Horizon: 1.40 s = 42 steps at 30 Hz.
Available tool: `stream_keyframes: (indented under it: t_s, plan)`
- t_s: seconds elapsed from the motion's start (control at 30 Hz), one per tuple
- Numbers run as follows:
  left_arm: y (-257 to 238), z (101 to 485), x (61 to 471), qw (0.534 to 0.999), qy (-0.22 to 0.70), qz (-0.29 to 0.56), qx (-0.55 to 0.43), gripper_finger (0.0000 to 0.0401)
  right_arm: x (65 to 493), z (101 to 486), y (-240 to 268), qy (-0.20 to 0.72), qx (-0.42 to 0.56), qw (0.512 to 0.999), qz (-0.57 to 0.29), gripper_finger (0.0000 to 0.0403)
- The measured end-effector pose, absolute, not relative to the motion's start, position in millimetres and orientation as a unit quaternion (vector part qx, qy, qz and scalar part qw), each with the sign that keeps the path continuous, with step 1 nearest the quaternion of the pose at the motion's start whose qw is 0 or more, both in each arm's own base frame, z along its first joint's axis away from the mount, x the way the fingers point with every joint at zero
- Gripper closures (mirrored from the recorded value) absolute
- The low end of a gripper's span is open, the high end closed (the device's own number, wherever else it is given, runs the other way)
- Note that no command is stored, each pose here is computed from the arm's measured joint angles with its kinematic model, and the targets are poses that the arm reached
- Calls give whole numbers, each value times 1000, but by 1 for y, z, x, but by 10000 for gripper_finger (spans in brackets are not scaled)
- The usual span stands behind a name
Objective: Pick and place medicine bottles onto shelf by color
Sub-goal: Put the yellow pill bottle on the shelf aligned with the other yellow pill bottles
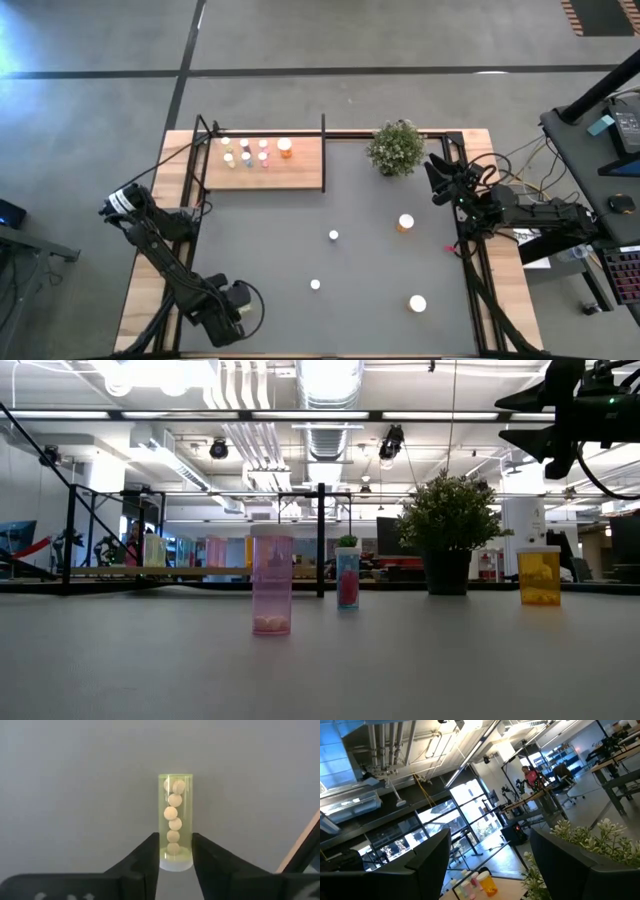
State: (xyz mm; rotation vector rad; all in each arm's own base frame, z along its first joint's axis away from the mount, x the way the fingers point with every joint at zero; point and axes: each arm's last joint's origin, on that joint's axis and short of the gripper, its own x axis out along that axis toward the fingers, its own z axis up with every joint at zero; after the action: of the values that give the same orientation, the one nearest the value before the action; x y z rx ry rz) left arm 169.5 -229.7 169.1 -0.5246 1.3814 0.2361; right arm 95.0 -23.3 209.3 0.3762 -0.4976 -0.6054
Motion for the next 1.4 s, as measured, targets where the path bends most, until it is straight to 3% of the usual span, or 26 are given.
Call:
stream_keyframes:
  t_s: [0.27, 0.43, 0.87, 1.2, 1.4]
  plan:
    - [-228, 164, 168, 733, 628, 107, -239, 241, 95, 209, -23, -241, 182, 907, -293, 142]
    - [-223, 162, 171, 739, 618, 123, -236, 234, 95, 209, -23, -241, 182, 907, -293, 142]
    - [-203, 150, 205, 730, 616, 176, -237, 234, 95, 209, -23, -241, 182, 907, -293, 142]
    - [-164, 151, 237, 736, 591, 218, -250, 306, 95, 209, -23, -241, 182, 907, -293, 142]
    - [-159, 167, 243, 751, 570, 203, -266, 298, 95, 209, -23, -241, 182, 907, -293, 142]
